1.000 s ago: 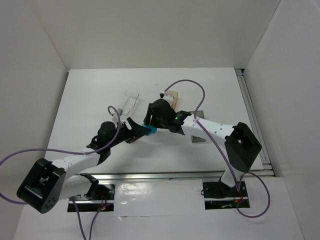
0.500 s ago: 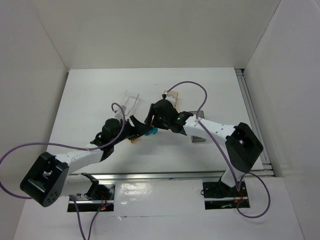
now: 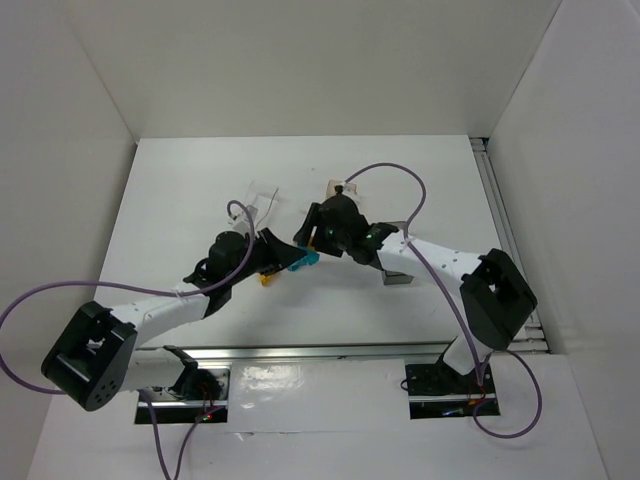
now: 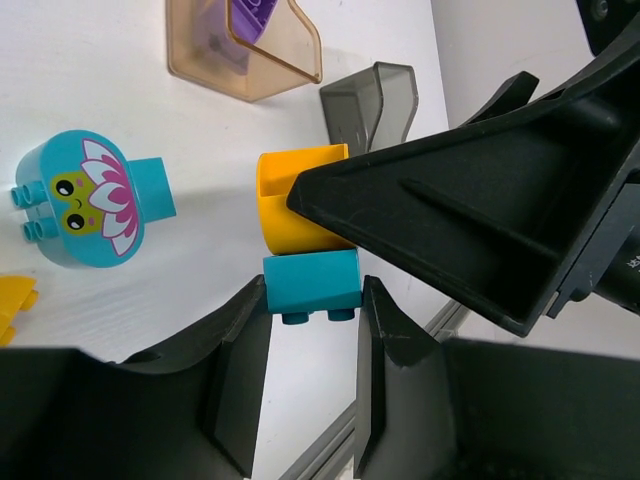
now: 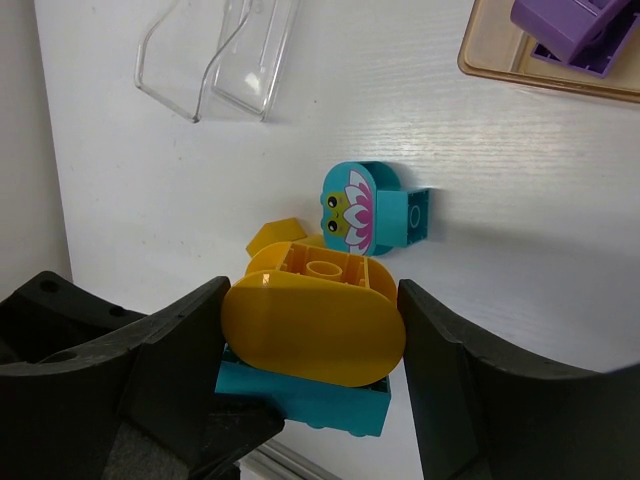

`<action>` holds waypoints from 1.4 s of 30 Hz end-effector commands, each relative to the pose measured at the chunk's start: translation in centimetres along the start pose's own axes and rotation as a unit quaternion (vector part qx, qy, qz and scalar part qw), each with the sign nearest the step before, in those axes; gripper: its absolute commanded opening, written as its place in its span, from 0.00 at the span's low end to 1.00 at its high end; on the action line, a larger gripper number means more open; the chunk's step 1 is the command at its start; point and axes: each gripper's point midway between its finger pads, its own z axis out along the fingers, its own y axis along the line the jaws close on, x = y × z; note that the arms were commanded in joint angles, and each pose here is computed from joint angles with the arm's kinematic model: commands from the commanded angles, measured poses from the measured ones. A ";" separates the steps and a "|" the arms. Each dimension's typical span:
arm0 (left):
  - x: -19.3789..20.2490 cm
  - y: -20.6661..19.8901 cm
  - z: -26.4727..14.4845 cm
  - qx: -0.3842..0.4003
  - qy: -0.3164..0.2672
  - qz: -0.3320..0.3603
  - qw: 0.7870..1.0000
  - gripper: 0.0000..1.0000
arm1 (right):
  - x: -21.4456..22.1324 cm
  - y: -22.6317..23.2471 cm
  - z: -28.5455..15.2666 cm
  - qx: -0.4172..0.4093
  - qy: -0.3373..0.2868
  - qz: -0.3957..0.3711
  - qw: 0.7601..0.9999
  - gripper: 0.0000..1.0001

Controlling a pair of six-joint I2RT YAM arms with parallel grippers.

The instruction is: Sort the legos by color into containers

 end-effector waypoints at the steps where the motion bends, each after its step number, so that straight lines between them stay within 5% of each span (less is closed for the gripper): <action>1: -1.9 -1.2 0.4 0.003 -0.026 0.029 0.999 0.00 | -1.6 1.2 -1.5 -0.035 -0.012 0.019 0.999 0.61; 22: 0.7 2.2 2.0 -0.077 0.031 0.038 0.996 0.00 | -7.3 -2.4 -1.5 -0.021 -0.058 0.048 0.997 0.61; 33: -5.5 1.6 -2.1 -0.223 -0.015 0.121 0.967 0.00 | -10.5 -13.2 -6.9 0.192 -0.152 -0.009 0.970 0.61; 42: -8.3 0.4 -3.1 -0.271 -0.023 0.147 0.951 0.00 | -10.4 -19.3 -8.3 0.262 -0.156 0.003 0.952 0.61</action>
